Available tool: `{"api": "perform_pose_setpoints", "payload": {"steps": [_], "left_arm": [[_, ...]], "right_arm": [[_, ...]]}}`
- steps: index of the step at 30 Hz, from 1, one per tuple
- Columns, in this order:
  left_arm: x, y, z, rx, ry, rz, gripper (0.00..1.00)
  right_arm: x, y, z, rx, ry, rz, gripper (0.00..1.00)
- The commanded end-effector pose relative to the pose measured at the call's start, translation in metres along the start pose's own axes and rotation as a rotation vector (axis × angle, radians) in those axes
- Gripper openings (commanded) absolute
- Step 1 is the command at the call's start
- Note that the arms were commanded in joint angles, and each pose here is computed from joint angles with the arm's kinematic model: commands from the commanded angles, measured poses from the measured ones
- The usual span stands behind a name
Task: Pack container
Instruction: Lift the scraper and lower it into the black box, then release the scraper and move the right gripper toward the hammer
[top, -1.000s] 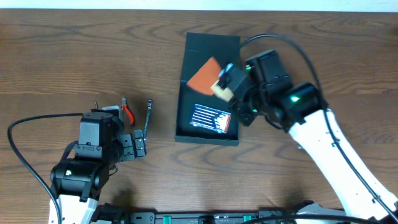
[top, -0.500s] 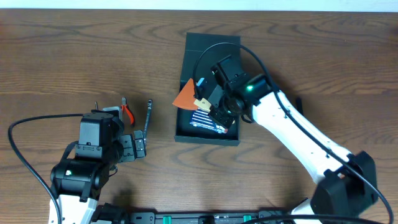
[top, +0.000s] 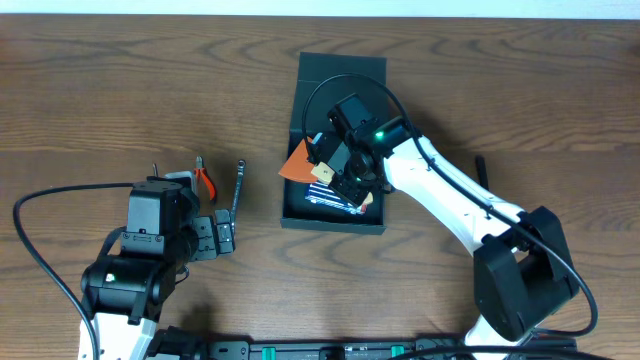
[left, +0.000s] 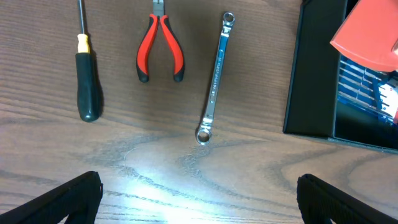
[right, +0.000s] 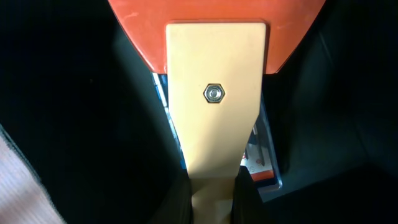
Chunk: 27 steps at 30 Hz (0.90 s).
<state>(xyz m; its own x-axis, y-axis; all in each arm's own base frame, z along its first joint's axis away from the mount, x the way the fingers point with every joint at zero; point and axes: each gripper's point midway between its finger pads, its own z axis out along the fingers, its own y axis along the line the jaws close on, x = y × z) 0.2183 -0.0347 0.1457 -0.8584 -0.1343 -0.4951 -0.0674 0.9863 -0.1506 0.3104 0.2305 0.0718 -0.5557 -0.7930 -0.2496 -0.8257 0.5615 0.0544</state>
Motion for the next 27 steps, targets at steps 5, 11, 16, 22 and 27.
{"api": "perform_pose_setpoints", "payload": {"steps": [5, 11, 16, 22, 27], "left_arm": [[-0.005, -0.002, -0.005, 0.009, -0.016, -0.013, 0.99], [-0.005, -0.002, -0.005, 0.009, -0.016, -0.013, 0.99], [-0.006, -0.002, -0.005, 0.009, -0.016, -0.013, 0.99], [-0.005, -0.002, -0.005, 0.009, -0.016, -0.013, 0.99], [-0.005, -0.002, -0.005, 0.009, -0.015, -0.013, 0.99]], "right_arm": [[-0.001, -0.019, -0.006, 0.033, -0.017, 0.022, 0.01], [0.006, -0.033, -0.008, 0.040, -0.015, 0.088, 0.01], [0.011, -0.035, -0.009, 0.036, 0.000, 0.101, 0.01], [0.011, -0.034, -0.009, 0.035, 0.001, 0.102, 0.01], [0.013, -0.033, -0.009, 0.032, 0.009, 0.110, 0.40]]}}
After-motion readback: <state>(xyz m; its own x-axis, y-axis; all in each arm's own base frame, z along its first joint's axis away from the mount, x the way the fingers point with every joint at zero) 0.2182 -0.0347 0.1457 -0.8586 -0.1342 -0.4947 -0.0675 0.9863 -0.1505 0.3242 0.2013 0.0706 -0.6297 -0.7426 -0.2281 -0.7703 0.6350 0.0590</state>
